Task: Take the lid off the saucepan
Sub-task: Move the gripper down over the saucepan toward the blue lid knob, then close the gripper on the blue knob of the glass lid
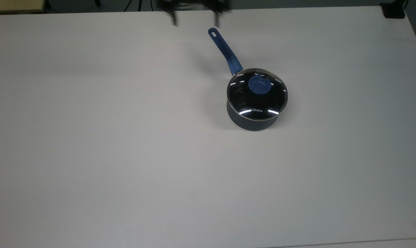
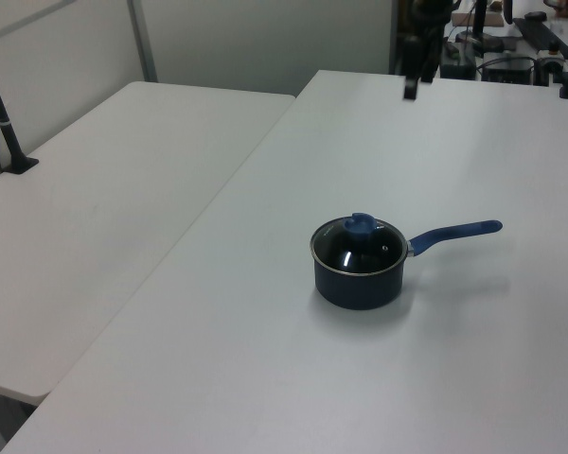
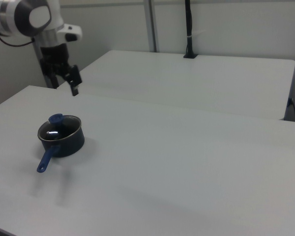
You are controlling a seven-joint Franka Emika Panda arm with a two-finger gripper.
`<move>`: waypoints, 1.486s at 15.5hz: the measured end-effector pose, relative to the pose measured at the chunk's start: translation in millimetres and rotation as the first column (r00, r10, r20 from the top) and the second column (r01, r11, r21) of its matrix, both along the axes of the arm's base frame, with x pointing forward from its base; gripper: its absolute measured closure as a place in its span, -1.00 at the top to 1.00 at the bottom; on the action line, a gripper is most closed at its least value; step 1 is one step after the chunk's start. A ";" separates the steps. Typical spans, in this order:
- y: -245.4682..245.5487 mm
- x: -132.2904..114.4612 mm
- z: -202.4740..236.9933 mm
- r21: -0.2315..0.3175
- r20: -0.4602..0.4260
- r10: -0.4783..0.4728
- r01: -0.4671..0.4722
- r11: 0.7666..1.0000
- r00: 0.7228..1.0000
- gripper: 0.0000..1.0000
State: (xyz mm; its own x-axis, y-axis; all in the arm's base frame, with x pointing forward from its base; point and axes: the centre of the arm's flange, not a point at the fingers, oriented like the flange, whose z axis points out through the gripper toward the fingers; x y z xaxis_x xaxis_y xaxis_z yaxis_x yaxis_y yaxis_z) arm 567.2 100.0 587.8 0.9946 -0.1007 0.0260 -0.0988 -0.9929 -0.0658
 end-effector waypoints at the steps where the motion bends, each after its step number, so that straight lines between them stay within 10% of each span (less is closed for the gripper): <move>1: 20.7 5.6 -12.7 0.003 -0.003 -0.038 0.038 0.999 0.999 1.00; 8: 124.1 27.1 -107.6 -0.014 -0.048 -0.079 0.078 0.997 0.996 1.00; 19: 159.3 41.3 -177.9 -0.086 -0.030 -0.142 0.139 0.987 0.989 0.98; 23: 161.9 40.9 -177.3 -0.095 -0.022 -0.142 0.139 0.986 0.990 0.30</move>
State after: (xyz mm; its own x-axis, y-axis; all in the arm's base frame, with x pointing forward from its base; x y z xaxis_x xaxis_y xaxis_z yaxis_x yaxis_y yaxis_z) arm 608.1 261.9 410.5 0.9713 -0.2376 0.0140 -0.2379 -0.9708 0.0312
